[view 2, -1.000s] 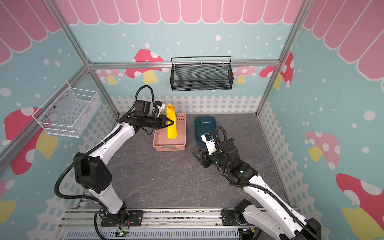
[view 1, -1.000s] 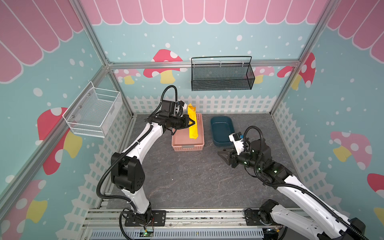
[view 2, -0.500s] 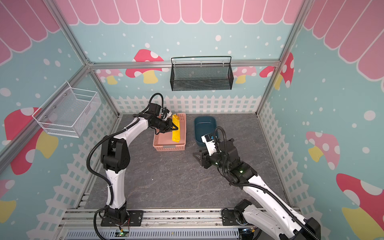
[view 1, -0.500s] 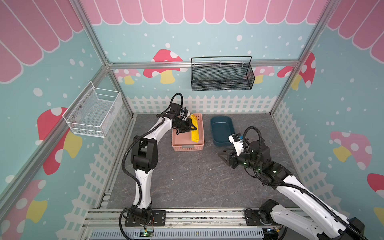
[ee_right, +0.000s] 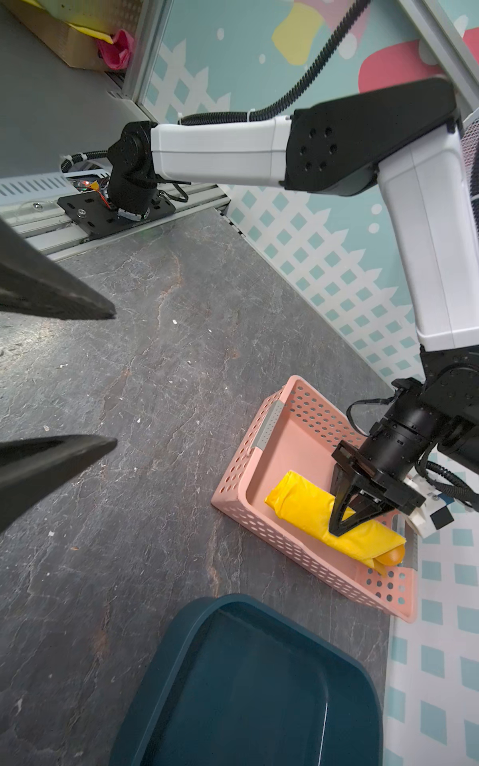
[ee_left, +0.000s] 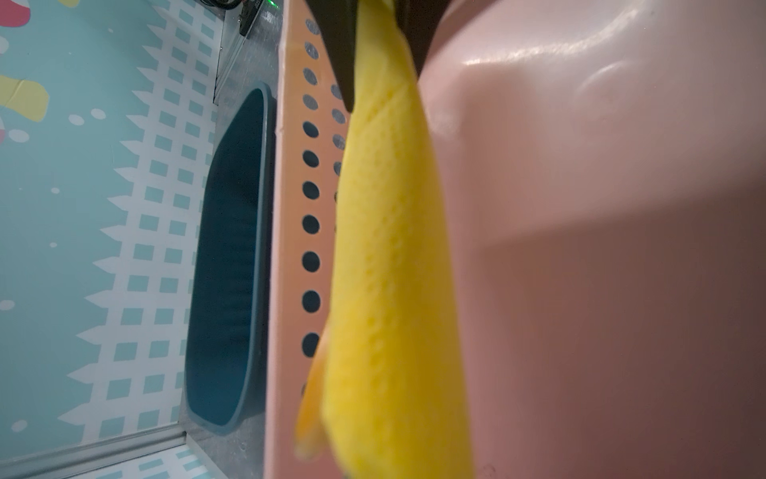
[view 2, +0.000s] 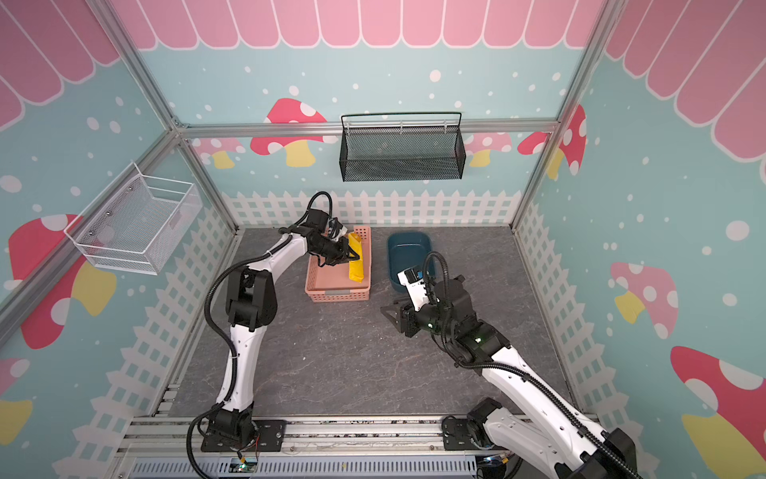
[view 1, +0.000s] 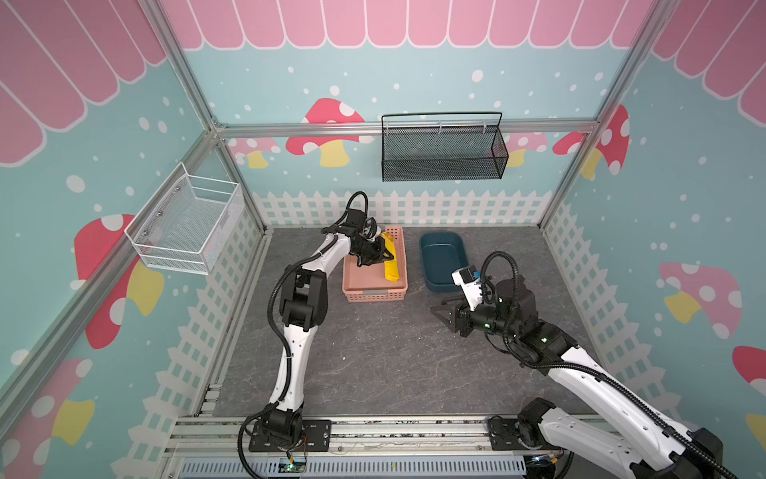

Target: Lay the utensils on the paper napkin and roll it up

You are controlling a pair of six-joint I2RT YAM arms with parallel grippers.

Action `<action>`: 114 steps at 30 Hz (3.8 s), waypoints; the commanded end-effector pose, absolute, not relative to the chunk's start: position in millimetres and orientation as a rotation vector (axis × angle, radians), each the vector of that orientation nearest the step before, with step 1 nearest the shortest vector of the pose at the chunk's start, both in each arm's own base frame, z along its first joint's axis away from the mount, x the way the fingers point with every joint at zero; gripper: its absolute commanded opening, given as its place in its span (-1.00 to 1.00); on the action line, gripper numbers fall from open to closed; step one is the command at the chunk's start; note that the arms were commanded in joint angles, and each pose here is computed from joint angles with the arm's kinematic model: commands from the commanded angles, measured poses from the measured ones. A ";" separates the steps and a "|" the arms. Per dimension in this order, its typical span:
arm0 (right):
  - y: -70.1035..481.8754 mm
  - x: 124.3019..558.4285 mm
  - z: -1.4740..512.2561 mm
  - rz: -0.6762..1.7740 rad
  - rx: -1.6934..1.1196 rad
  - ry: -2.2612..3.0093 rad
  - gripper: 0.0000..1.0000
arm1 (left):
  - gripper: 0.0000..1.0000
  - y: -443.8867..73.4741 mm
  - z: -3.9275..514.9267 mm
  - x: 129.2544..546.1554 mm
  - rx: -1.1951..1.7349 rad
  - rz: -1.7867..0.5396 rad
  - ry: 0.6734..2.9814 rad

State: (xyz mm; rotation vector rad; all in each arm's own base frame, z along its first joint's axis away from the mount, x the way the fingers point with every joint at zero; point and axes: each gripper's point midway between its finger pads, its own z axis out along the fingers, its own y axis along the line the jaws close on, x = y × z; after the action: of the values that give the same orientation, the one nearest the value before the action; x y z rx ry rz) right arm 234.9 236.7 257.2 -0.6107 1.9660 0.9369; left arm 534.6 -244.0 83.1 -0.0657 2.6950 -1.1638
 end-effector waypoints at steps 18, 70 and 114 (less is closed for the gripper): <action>241.6 231.9 261.9 0.960 -0.664 1.925 -0.07 | -1.00 -245.1 28.9 535.5 -0.078 -1.248 2.825; 216.9 253.5 260.9 0.769 -0.516 1.986 0.99 | 1.00 -203.6 64.0 532.5 -0.042 -0.808 2.849; 34.7 363.4 172.6 -0.040 -0.055 1.923 0.99 | 1.00 29.1 160.9 390.6 -0.423 0.301 2.007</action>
State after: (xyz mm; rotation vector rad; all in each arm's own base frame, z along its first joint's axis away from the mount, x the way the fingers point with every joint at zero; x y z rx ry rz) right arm 352.9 55.1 163.7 -0.1015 2.0240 0.0525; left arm 388.4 6.8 139.8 -0.3781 2.1740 0.1967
